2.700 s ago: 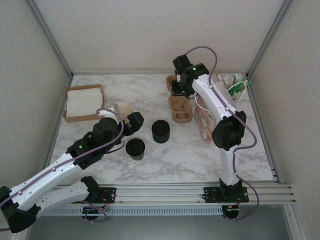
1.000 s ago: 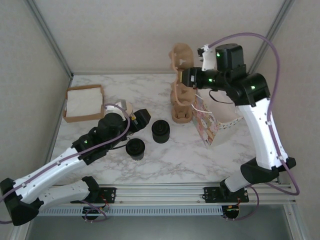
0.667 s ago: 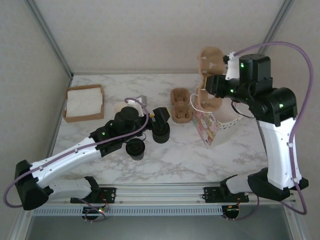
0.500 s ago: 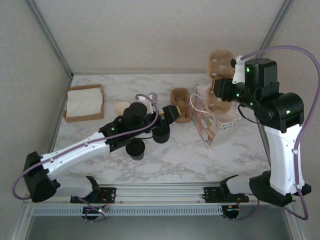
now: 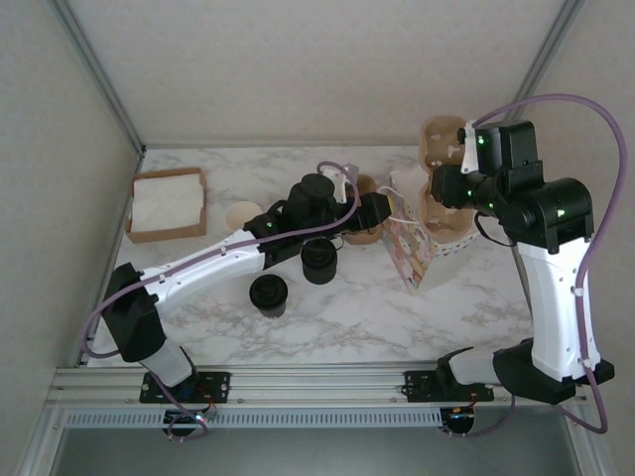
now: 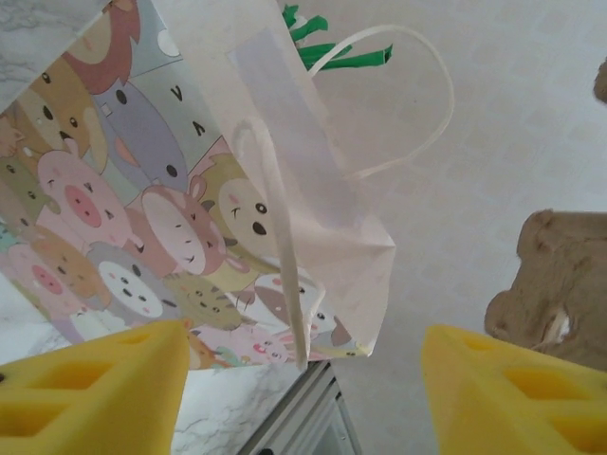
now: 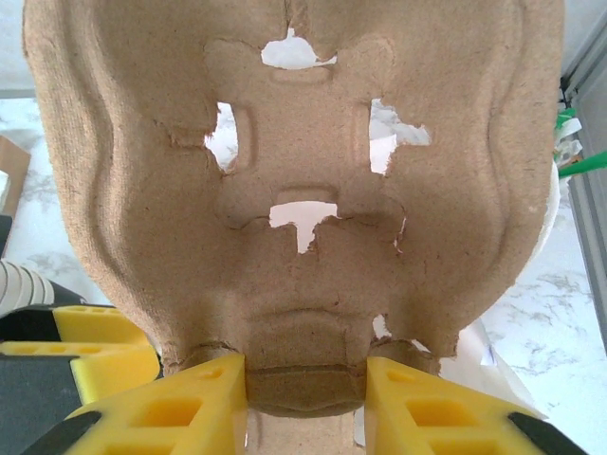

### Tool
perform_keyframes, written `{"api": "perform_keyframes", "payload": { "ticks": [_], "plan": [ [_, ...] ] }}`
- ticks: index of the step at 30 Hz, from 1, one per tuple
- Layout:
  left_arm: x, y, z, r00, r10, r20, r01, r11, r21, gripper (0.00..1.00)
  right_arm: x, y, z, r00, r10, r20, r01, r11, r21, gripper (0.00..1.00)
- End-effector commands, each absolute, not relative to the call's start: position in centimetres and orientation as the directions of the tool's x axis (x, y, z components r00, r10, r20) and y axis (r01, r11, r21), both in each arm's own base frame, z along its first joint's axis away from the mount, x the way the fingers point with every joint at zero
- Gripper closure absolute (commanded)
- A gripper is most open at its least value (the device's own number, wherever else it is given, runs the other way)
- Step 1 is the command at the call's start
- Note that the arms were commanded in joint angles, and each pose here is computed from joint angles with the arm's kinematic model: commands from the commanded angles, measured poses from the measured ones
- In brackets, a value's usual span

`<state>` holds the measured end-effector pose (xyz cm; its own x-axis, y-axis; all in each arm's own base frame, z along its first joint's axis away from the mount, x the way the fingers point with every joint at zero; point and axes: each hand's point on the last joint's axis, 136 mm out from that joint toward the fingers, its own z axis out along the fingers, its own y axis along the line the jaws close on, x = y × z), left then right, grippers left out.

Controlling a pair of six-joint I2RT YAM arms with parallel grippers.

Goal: Pack the takeout coffee

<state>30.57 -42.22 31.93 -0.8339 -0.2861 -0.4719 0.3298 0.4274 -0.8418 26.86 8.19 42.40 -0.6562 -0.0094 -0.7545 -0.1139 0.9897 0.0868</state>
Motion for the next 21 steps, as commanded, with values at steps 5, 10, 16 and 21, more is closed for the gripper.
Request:
{"api": "perform_keyframes", "payload": {
  "ticks": [5, 10, 16, 21],
  "plan": [
    [31.2, -43.1, 33.1, -0.841, -0.245, -0.483, 0.368, 0.395, -0.842, 0.71, 28.5, 7.8, 40.8, -0.697, -0.047, -0.715, -0.093, 0.995, 0.026, 0.66],
    [31.5, -42.5, 32.9, -0.839, -0.238, -0.489, 0.370, 0.408, -0.834, 0.87, 30.2, 7.7, 39.7, -0.707, -0.046, -0.705, -0.082, 0.997, 0.017, 0.67],
    [32.1, -41.5, 33.0, -0.833, -0.232, -0.502, 0.375, 0.431, -0.821, 0.99, 31.9, 8.4, 38.8, -0.708, -0.035, -0.705, -0.096, 0.994, 0.047, 0.68],
    [32.5, -40.7, 33.0, -0.834, -0.214, -0.509, 0.384, 0.436, -0.814, 1.00, 32.8, 9.4, 37.8, -0.714, -0.038, -0.699, -0.125, 0.990, 0.073, 0.68]
  ]
}}
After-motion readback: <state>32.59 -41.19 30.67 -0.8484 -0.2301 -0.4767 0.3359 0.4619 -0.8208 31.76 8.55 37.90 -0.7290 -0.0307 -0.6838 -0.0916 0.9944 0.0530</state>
